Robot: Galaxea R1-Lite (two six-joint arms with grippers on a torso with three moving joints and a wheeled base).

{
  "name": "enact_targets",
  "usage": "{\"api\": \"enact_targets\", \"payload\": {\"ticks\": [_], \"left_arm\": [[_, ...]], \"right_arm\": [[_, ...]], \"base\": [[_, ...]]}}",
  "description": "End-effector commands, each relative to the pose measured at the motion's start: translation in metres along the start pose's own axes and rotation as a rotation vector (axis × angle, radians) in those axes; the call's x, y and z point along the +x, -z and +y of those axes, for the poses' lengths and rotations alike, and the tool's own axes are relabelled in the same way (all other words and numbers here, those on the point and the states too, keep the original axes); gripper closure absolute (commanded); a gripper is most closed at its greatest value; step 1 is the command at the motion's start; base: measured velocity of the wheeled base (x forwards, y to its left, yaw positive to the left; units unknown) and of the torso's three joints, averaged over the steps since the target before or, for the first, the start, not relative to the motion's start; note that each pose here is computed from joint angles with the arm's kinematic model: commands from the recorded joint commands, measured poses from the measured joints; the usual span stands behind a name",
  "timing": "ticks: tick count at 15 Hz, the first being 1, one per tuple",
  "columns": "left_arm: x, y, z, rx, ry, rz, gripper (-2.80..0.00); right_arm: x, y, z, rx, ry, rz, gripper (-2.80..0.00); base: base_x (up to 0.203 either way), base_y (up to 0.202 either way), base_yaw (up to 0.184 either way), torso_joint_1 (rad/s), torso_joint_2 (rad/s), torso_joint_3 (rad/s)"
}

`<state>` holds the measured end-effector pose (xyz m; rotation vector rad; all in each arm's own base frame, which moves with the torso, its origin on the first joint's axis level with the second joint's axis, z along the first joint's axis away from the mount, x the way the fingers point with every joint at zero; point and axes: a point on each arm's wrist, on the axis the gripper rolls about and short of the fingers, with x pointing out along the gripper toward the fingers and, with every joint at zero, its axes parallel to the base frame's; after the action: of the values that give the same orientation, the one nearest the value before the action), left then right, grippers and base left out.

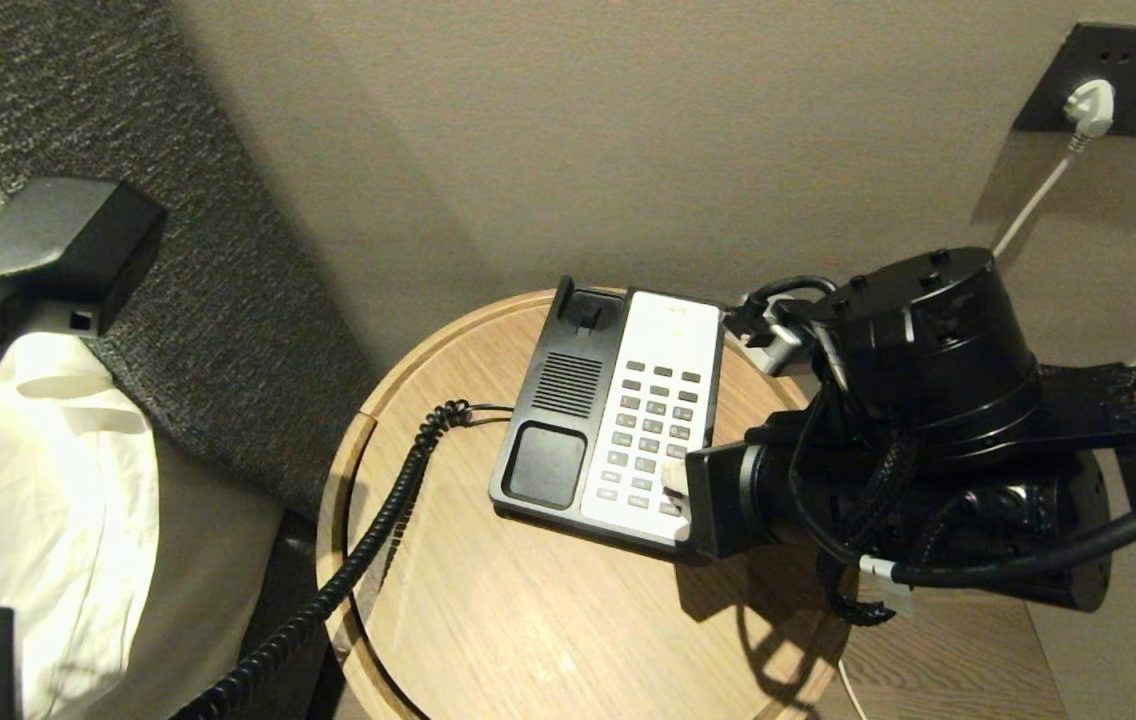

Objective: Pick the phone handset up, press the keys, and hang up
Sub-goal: Dial the number

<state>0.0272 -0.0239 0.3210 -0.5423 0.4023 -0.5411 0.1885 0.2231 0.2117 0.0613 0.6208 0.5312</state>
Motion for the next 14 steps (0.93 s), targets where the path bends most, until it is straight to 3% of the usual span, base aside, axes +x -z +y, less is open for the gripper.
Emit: {"api": "enact_targets", "payload": {"ticks": [1, 14], "left_arm": [[0.0, 0.0, 0.0, -0.004, -0.003, 0.001, 0.0], [0.001, 0.0, 0.0, -0.003, 0.001, 0.006, 0.0]], "right_arm": [[0.0, 0.0, 0.0, 0.002, 0.001, 0.001, 0.0], [-0.013, 0.002, 0.004, -0.001, -0.039, -0.001, 0.0]], "base": [[0.0, 0.0, 0.0, 0.0, 0.0, 0.0], [0.0, 0.0, 0.0, 0.0, 0.0, 0.0]]}}
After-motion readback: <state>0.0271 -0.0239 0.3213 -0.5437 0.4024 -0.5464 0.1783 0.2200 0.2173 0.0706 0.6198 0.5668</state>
